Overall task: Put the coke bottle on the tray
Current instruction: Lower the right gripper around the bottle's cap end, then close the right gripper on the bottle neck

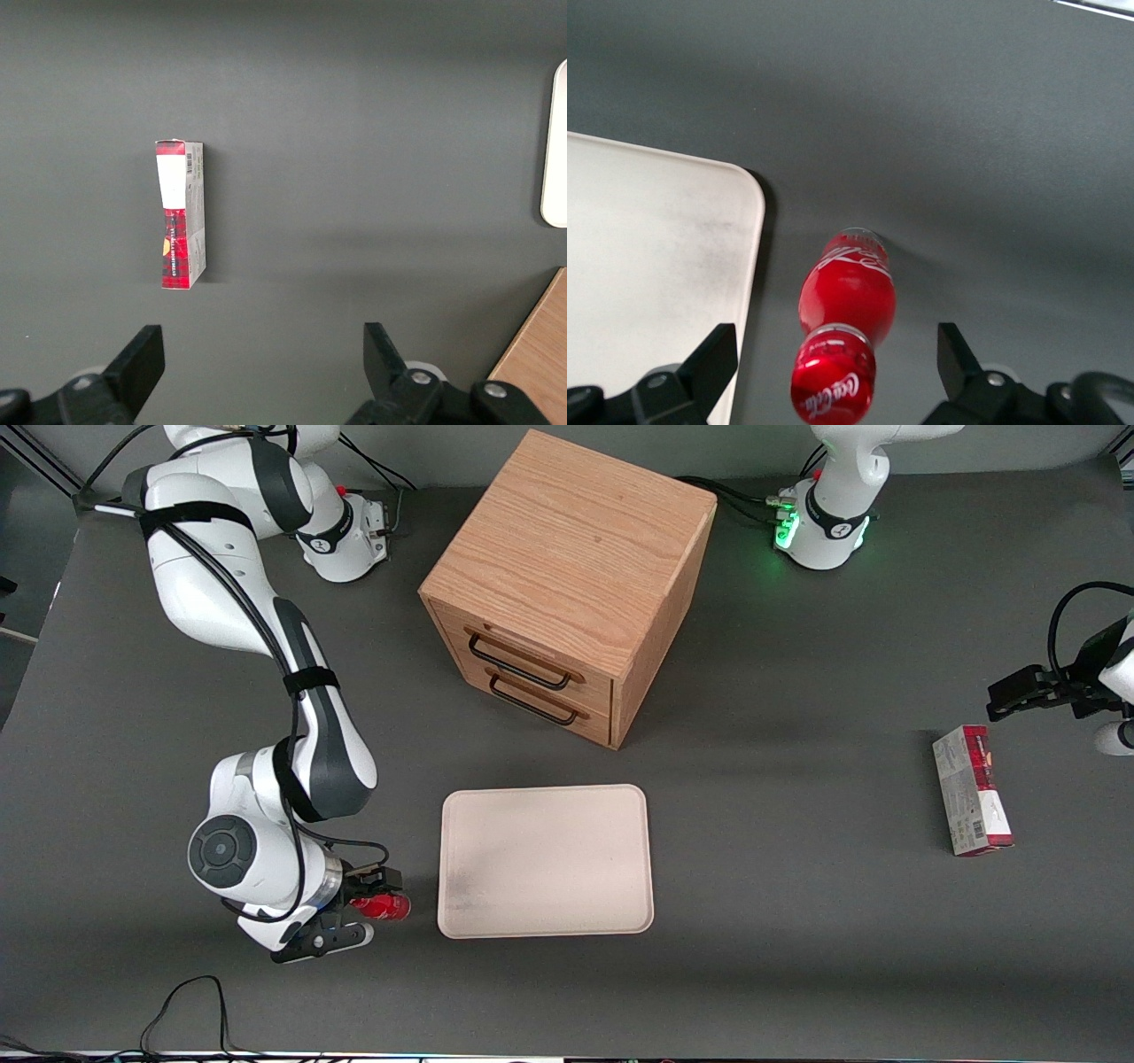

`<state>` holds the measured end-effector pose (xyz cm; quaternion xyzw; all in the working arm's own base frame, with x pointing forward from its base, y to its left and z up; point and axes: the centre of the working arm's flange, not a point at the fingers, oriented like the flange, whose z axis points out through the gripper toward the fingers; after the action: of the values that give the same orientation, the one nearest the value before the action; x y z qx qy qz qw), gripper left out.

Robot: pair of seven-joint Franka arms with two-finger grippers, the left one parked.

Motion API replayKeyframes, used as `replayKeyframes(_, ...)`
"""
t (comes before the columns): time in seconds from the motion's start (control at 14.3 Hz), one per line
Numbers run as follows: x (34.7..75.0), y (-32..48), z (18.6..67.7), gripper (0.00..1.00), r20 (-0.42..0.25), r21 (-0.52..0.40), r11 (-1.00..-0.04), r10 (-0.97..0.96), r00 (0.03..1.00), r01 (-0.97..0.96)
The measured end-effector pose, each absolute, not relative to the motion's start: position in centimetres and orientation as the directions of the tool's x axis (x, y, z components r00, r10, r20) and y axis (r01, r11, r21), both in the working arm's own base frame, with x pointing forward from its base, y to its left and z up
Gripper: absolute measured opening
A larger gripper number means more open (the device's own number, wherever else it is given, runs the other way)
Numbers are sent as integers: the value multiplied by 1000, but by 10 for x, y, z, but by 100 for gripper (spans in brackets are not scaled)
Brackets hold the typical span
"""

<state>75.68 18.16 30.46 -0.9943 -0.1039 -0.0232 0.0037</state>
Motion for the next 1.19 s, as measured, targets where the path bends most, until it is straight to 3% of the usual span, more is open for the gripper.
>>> replayKeyframes(0.7, 761, 183, 318, 98, 75, -3, -978, 208, 975, 209)
replayKeyframes(0.84, 761, 184, 319, 94, 74, -3, -978, 208, 975, 209)
replayKeyframes(1.19, 761, 183, 323, 38, 69, -4, -978, 208, 976, 209)
